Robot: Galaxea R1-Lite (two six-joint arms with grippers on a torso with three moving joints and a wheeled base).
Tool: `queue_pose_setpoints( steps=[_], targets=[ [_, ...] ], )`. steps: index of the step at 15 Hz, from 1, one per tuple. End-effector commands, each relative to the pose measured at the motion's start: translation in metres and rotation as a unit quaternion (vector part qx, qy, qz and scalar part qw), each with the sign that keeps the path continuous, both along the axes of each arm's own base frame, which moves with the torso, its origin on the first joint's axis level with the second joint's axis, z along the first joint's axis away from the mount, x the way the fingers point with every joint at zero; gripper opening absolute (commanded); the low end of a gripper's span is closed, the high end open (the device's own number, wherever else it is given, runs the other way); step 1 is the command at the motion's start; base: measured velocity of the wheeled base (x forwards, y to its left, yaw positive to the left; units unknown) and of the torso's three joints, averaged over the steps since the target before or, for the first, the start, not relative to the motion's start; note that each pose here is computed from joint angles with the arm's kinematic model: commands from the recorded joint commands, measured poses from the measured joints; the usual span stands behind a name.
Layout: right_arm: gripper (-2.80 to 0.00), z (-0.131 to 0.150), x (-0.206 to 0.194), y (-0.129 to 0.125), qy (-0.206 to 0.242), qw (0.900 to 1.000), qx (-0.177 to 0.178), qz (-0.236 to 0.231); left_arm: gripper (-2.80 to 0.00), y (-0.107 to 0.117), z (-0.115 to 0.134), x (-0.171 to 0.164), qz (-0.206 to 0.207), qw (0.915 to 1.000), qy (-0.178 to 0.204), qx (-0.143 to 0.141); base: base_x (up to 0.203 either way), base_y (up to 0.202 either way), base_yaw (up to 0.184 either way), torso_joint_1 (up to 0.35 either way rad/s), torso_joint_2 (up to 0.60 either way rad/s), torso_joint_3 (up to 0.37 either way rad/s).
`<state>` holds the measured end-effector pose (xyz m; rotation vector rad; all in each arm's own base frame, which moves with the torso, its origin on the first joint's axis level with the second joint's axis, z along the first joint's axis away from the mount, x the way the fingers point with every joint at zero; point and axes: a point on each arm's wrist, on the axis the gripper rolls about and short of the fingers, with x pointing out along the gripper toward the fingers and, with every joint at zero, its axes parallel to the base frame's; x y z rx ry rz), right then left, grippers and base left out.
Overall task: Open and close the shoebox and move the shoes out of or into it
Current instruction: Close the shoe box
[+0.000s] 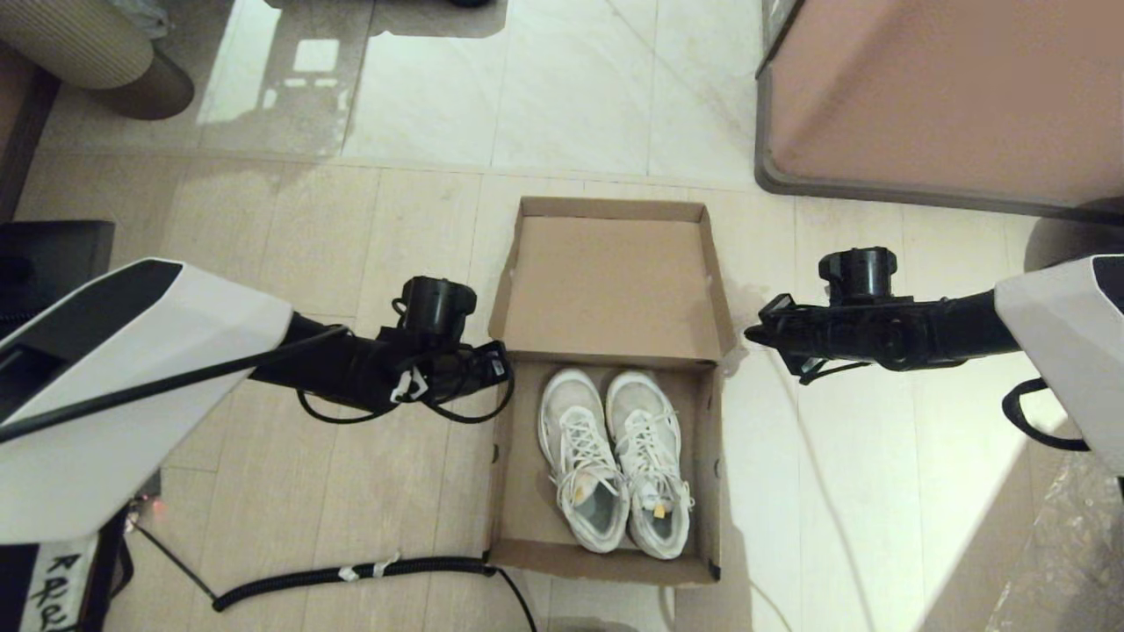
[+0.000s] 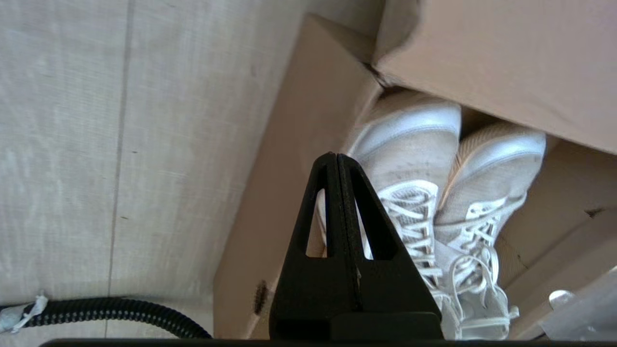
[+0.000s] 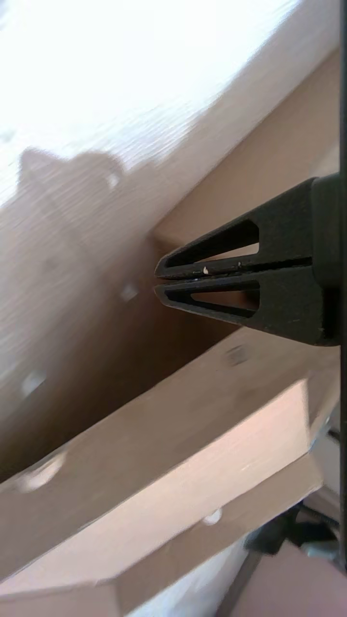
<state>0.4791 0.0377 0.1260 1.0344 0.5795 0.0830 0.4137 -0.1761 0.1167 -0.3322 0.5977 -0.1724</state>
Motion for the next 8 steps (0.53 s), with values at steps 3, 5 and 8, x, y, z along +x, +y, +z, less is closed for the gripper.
queue_pose_setpoints(
  steps=[3, 5, 8],
  targets=[
    [-2.8, -0.013, 0.027, 0.003, -0.018, 0.999, 0.027, 0.043, -2.8, -0.008, -0.003, -0.002, -0.007, 1.0, 0.003, 0.0, 0.0, 0.0, 0.0, 0.0, 0.0, 0.0],
    [-2.8, -0.01, 0.038, 0.003, -0.04, 0.996, 0.037, 0.065, -2.8, -0.011, -0.003, -0.004, -0.011, 0.9999, 0.004, 0.0, 0.0, 0.0, 0.0, 0.0, 0.0, 0.0],
    [-2.8, -0.012, 0.046, 0.002, -0.053, 0.993, 0.049, 0.093, -2.8, -0.014, -0.003, -0.005, -0.015, 0.9999, 0.003, 0.0, 0.0, 0.0, 0.0, 0.0, 0.0, 0.0]
  ],
)
